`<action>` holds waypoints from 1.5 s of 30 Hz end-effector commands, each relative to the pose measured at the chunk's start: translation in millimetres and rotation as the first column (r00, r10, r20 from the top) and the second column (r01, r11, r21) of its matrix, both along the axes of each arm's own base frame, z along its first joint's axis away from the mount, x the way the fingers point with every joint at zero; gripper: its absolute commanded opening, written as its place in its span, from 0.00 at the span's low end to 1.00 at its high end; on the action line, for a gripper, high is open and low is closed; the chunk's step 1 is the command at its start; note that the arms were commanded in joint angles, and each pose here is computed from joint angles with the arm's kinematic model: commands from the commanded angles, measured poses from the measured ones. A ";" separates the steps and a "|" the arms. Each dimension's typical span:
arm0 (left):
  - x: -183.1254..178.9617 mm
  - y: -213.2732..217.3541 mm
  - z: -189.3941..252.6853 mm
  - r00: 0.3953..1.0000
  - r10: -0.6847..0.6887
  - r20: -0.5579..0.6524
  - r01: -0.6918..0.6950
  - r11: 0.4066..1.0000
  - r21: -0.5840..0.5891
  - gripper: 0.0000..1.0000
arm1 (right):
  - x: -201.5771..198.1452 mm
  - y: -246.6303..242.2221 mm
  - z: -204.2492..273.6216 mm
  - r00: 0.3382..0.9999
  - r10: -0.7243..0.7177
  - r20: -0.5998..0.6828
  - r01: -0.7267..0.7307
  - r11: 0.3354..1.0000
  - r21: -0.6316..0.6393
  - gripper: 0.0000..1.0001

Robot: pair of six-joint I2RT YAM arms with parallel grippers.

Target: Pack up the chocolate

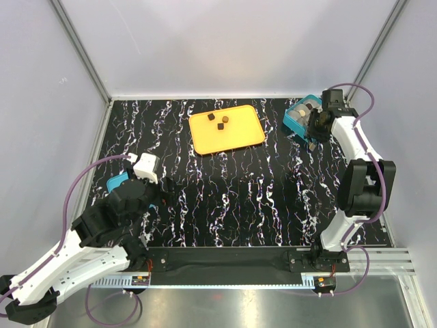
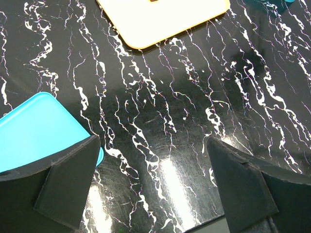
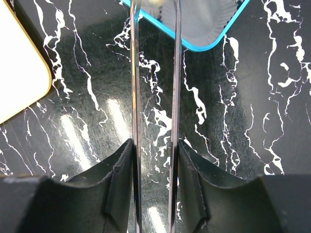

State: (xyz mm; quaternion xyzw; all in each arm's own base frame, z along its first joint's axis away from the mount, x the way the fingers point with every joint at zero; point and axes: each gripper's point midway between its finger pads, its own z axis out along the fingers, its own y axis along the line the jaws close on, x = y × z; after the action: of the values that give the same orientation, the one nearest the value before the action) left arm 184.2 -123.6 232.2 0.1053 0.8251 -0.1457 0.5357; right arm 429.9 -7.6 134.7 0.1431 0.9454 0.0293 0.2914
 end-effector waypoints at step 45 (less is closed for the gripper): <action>32.5 -17.0 12.3 0.997 0.038 -0.062 -0.047 0.987 -0.154 0.99 | 31.5 265.9 53.2 0.772 0.598 0.217 -0.607 0.794 -0.029 0.46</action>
State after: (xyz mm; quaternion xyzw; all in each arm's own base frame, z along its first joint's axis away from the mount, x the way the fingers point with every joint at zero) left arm 209.4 -126.9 217.6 0.0526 0.8493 -0.1429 0.5054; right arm 448.5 236.3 177.8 -0.1333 0.9230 0.1437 0.3313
